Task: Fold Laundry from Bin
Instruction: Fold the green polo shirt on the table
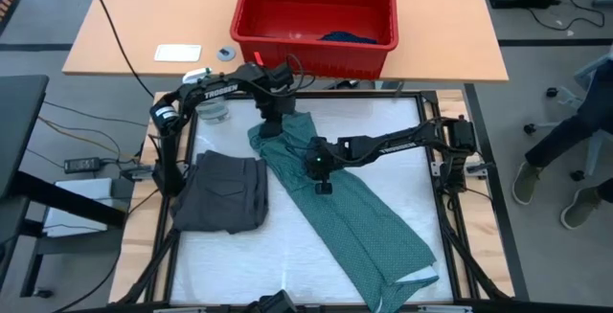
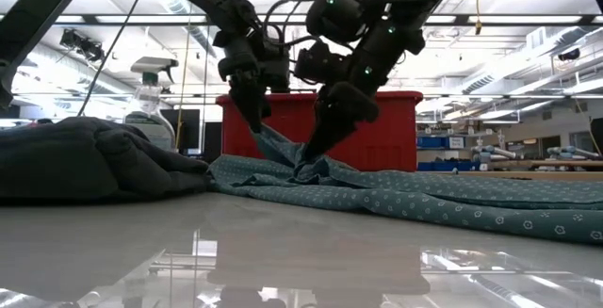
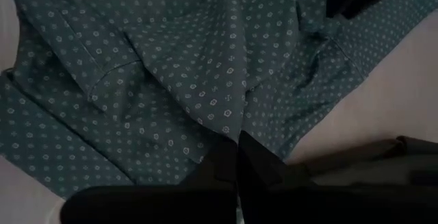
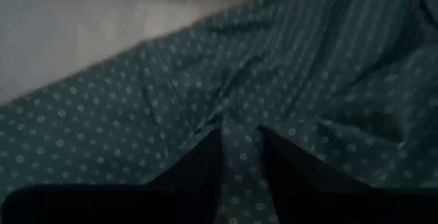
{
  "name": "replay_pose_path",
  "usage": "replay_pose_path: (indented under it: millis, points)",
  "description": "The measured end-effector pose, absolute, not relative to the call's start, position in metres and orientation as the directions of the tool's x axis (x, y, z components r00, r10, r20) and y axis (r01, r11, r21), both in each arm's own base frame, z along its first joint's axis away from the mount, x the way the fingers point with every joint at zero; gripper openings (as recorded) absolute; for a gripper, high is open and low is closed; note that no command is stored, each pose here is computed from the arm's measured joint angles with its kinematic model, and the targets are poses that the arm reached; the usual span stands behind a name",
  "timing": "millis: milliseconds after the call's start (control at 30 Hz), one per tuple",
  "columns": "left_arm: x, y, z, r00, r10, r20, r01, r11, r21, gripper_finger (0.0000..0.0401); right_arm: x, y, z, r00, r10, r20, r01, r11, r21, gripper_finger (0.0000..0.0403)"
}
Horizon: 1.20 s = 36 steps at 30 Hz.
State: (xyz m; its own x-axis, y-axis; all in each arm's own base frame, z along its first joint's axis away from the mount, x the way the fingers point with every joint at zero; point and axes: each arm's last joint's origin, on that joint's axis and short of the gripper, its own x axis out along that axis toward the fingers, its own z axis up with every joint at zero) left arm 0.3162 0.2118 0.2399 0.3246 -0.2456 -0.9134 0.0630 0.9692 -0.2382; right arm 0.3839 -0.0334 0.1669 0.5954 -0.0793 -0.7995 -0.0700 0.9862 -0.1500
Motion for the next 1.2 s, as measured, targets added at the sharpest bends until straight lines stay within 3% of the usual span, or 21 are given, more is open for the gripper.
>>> replay_pose_path:
  millis: [167,433,733,1033,1200]
  points:
    - [0.316,0.212,0.24,0.324,-0.241,-0.915,0.056,0.97,-0.236,0.0,0.385,-0.033,0.163,0.586,-0.079,-0.806,-0.088,0.983,-0.16,0.0093]
    - [0.318,0.213,0.24,0.336,-0.233,-0.913,0.076,0.973,-0.22,0.0,0.385,-0.034,0.154,0.559,-0.066,-0.826,-0.099,0.984,-0.146,0.0008]
    - [0.316,0.211,0.24,0.32,-0.247,-0.915,0.126,0.968,-0.217,0.0,0.377,-0.032,0.18,0.583,0.005,-0.813,-0.116,0.99,-0.077,0.0003]
    - [0.319,0.193,0.237,0.254,-0.301,-0.919,0.239,0.94,-0.242,0.0,0.376,-0.021,0.175,0.557,0.172,-0.812,-0.243,0.969,0.039,0.0002]
    - [0.313,0.188,0.215,0.201,-0.323,-0.925,0.233,0.933,-0.275,0.0003,0.381,-0.02,0.168,0.562,0.214,-0.799,-0.238,0.967,0.091,0.0005]
